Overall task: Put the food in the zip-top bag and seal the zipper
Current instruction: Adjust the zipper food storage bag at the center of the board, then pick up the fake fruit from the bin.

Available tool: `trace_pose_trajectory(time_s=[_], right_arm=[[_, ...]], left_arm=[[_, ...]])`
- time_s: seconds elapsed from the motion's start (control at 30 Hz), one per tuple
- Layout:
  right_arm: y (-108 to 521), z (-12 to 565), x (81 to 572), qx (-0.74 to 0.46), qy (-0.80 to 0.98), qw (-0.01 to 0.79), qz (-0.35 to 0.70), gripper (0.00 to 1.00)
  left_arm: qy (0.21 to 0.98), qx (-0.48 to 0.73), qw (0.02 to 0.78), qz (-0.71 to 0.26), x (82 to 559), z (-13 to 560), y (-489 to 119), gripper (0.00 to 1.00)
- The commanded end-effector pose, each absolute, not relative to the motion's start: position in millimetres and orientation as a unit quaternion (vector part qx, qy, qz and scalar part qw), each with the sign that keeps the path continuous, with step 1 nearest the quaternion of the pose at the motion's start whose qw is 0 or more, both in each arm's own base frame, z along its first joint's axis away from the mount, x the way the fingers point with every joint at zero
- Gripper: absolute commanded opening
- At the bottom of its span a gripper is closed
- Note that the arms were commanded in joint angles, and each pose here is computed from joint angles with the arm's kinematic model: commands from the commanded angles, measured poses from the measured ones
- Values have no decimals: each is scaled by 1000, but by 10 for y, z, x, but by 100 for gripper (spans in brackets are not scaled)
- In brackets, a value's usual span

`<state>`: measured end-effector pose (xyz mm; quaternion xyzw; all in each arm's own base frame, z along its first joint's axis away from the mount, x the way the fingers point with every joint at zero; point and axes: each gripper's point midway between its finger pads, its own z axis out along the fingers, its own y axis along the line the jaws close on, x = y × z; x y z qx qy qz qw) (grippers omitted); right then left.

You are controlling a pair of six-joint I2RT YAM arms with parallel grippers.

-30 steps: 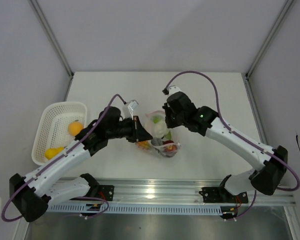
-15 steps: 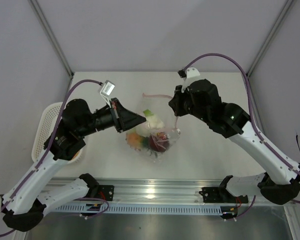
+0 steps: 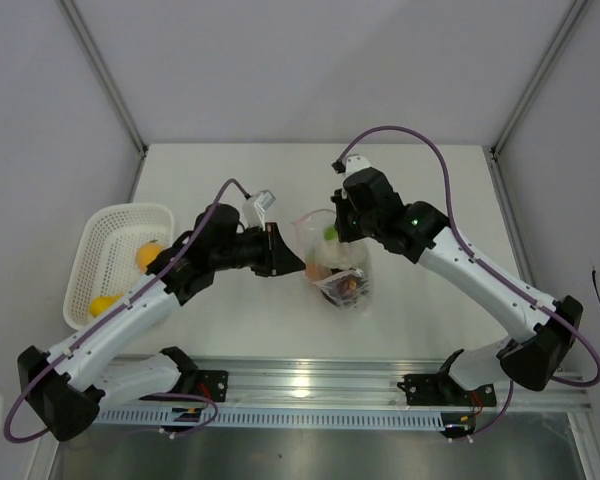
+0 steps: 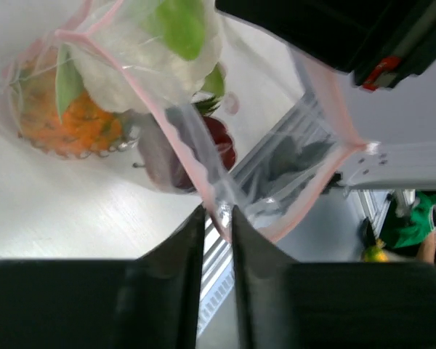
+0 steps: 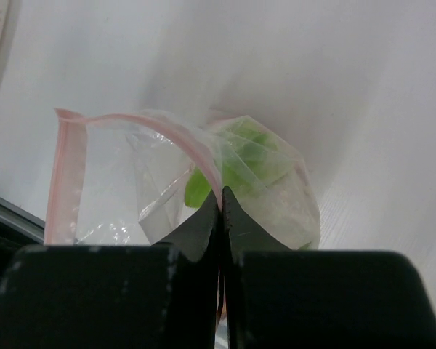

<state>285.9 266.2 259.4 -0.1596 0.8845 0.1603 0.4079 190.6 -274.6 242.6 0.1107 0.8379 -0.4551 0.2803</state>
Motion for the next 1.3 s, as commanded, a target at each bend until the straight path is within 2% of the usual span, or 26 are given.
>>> trace_pose_trajectory(time_s=[0.0, 0.03, 0.13, 0.17, 0.2, 0.37, 0.57, 0.83, 1.03, 1.27], right_arm=[[2640, 3111, 2940, -150, 851, 469, 182, 0], [2632, 3114, 2946, -150, 851, 469, 182, 0], [2638, 3124, 2956, -151, 851, 469, 184, 0], [2640, 3112, 2963, -151, 852, 467, 185, 0], [2653, 3091, 2966, -153, 852, 464, 185, 0], [2697, 3075, 2999, -157, 852, 461, 190, 0], [2762, 3141, 2996, -165, 846, 464, 206, 0], [2769, 3086, 2960, -175, 847, 456, 211, 0], [2828, 3033, 2924, -186, 846, 445, 225, 0], [2927, 2968, 2897, -195, 845, 433, 246, 0]], left_arm=[[791, 121, 378, -465, 1981, 3078, -2604, 28], [787, 109, 404, -454, 2043, 3188, -2528, 42], [777, 87, 452, -429, 2063, 3361, -2295, 71], [778, 76, 462, -419, 2088, 3375, -2206, 89], [767, 68, 482, -417, 2052, 3469, -2098, 98], [786, -22, 518, -337, 2179, 3333, -1539, 100], [845, -158, 458, -225, 2248, 2550, -862, 99], [844, -332, 419, -40, 2302, 1993, 176, 99], [805, -403, 434, -36, 2451, 1938, 590, 99], [776, -500, 383, -25, 2576, 1621, 952, 99]])
